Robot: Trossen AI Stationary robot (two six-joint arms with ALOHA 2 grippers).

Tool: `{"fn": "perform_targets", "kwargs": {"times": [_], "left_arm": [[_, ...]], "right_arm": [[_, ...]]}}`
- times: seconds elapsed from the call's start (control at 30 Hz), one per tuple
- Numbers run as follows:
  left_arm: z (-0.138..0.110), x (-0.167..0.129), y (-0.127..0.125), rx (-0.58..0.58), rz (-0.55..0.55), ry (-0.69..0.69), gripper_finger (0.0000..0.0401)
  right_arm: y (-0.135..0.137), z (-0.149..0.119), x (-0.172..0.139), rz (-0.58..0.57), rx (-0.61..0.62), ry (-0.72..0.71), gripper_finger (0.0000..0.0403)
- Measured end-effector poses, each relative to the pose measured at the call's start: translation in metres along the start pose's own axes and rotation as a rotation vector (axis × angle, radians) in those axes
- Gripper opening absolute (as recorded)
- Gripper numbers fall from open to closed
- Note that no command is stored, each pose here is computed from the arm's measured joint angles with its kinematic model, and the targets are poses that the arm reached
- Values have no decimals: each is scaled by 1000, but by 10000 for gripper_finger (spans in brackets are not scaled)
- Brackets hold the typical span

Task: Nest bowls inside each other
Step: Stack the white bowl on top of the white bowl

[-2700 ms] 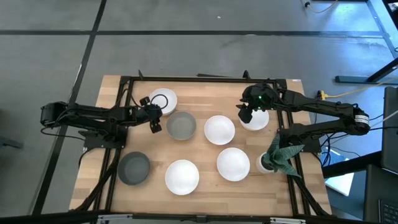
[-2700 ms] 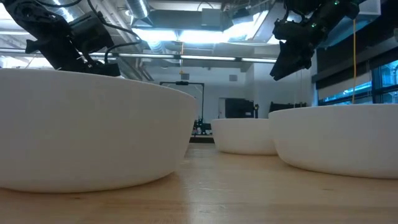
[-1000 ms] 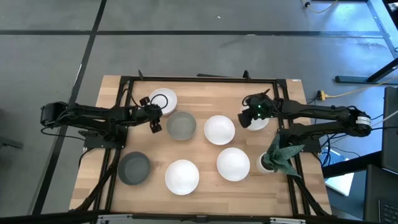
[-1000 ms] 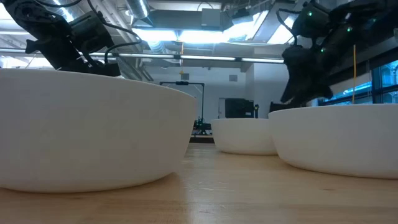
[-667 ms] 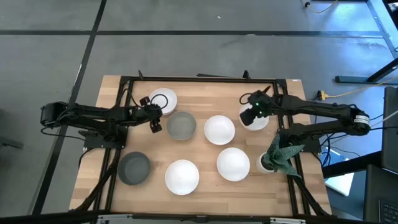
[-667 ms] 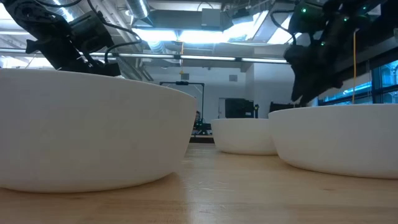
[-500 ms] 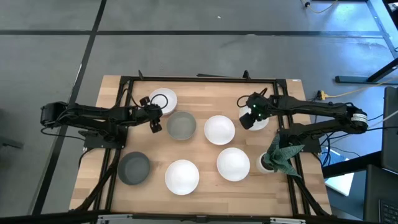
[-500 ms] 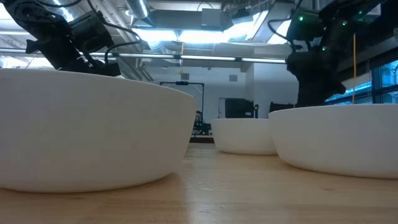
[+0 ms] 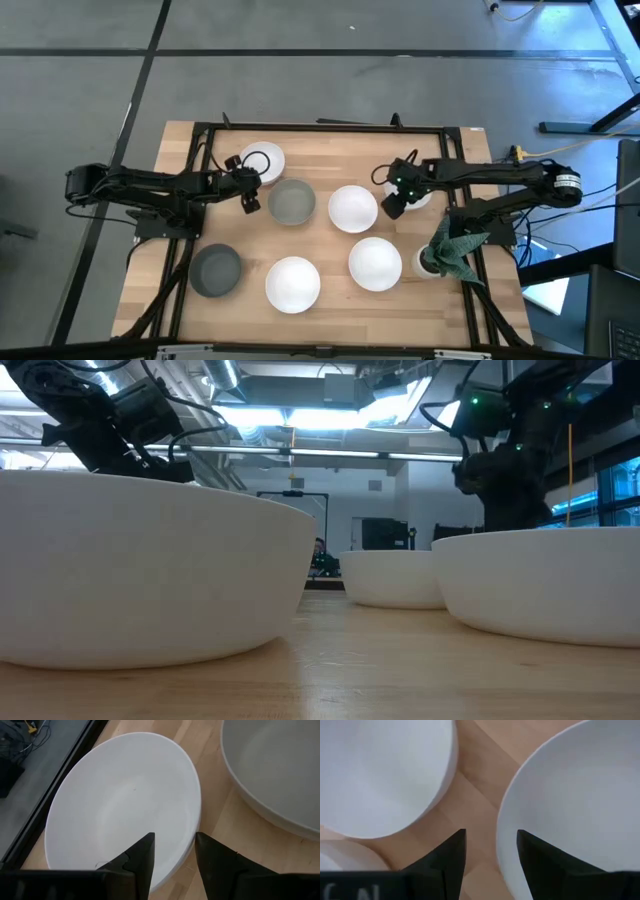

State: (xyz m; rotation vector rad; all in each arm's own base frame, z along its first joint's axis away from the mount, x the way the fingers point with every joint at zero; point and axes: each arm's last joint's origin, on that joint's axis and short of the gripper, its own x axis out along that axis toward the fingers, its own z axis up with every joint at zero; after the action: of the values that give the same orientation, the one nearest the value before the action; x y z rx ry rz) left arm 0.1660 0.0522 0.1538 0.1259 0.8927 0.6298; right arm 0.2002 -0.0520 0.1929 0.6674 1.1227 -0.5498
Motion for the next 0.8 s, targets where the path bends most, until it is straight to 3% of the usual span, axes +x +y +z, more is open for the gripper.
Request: {"fn": "perform_targets", "kwargs": {"times": [0.5, 0.63, 0.8], "left_arm": [[0, 0, 0, 0, 0, 0, 135], [0, 0, 0, 0, 0, 0, 135], [0, 0, 0, 0, 0, 0, 135]], "right_arm": [[-1, 1, 26, -92, -31, 97, 168], [-1, 1, 28, -98, -34, 106, 129], [-1, 1, 28, -98, -35, 106, 51]]}}
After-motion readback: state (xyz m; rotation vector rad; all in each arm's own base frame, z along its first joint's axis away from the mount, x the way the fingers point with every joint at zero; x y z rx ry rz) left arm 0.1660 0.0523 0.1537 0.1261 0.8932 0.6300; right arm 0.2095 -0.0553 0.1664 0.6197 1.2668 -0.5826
